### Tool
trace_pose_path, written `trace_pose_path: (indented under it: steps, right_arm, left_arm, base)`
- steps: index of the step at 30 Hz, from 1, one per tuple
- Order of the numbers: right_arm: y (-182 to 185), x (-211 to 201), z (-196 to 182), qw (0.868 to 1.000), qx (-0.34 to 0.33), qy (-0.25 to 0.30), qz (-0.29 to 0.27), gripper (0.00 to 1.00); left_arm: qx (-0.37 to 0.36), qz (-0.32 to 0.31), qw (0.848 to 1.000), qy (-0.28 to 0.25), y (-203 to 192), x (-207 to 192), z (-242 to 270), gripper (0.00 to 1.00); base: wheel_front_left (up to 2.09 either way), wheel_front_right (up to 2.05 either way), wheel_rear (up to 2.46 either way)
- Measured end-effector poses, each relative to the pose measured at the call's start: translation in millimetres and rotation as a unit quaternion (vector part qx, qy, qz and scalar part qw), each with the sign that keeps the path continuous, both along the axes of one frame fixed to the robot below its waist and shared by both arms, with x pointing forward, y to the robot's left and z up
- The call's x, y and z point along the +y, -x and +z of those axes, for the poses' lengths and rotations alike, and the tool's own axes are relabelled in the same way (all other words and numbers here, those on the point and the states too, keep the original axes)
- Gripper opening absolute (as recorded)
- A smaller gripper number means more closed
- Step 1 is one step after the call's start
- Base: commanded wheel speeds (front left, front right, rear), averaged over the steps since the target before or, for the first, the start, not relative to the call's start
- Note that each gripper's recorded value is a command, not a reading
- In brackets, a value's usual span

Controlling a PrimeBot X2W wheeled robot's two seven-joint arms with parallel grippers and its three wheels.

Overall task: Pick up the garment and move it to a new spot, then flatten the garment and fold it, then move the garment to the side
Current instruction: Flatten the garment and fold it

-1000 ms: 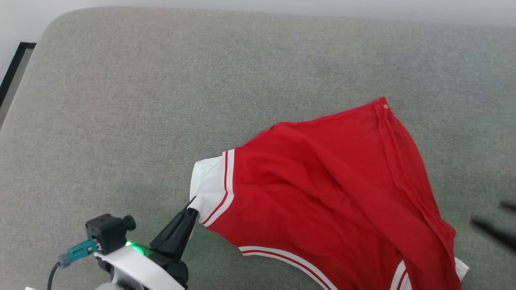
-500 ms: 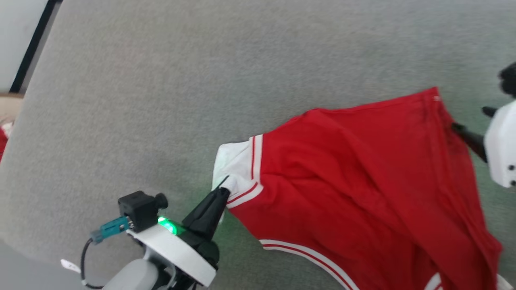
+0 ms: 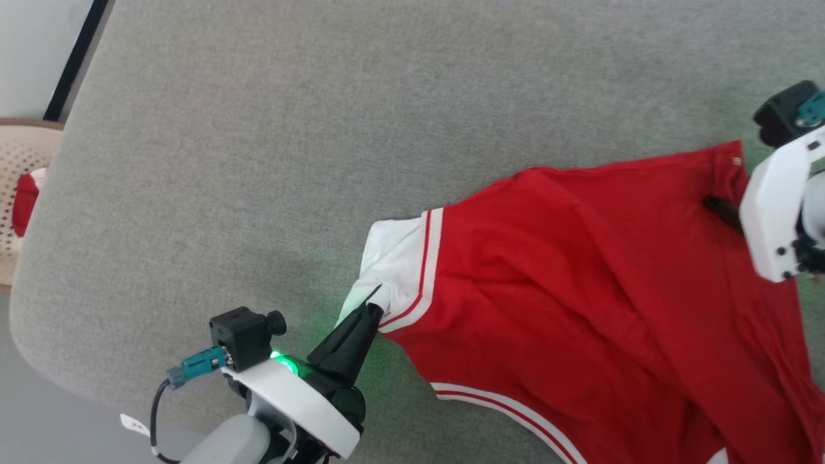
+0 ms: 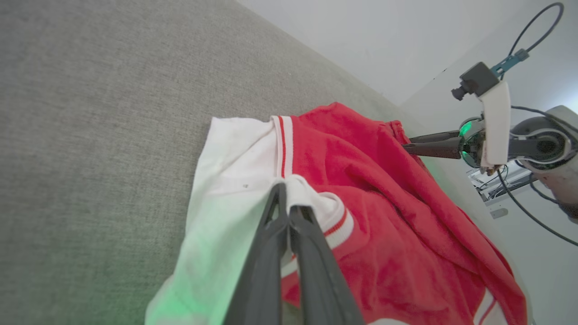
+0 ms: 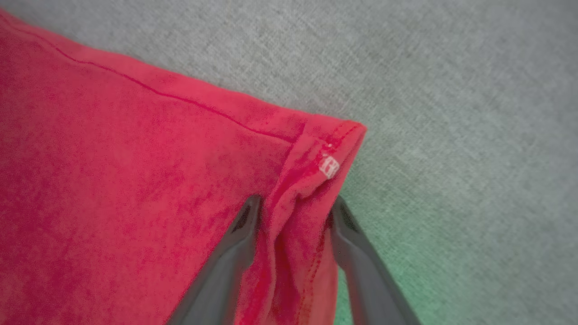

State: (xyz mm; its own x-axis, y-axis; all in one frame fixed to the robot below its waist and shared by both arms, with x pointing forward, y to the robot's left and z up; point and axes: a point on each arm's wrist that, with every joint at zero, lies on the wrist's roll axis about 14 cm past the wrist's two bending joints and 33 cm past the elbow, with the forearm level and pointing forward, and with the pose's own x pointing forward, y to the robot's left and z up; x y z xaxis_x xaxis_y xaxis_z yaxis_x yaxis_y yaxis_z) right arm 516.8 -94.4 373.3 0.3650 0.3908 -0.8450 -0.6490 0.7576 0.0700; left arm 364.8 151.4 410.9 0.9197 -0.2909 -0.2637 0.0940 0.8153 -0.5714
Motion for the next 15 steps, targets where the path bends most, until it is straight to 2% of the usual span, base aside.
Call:
trace_pose_path:
  steps: [4, 9, 15]
  right_arm:
    - [5, 3, 4, 1.0, -0.002, -0.025, -0.015, 0.0]
    - [-3, -2, 26, 0.994, -0.041, -0.077, -0.067, 0.0]
    - [-34, -33, 81, 0.971, -0.133, -0.129, -0.148, 0.0]
  left_arm:
    - [0.002, -0.004, 1.0, -0.004, 3, 1, -1, 0.0]
    - [-0.008, -0.003, 1.0, -0.011, 0, 11, 6, 0.0]
    - [-0.066, -0.015, 0.998, -0.009, -36, 19, 46, 0.0]
  base:
    - [0.0, 0.0, 0.0]
    - [0.0, 0.0, 0.0]
    - [0.0, 0.0, 0.0]
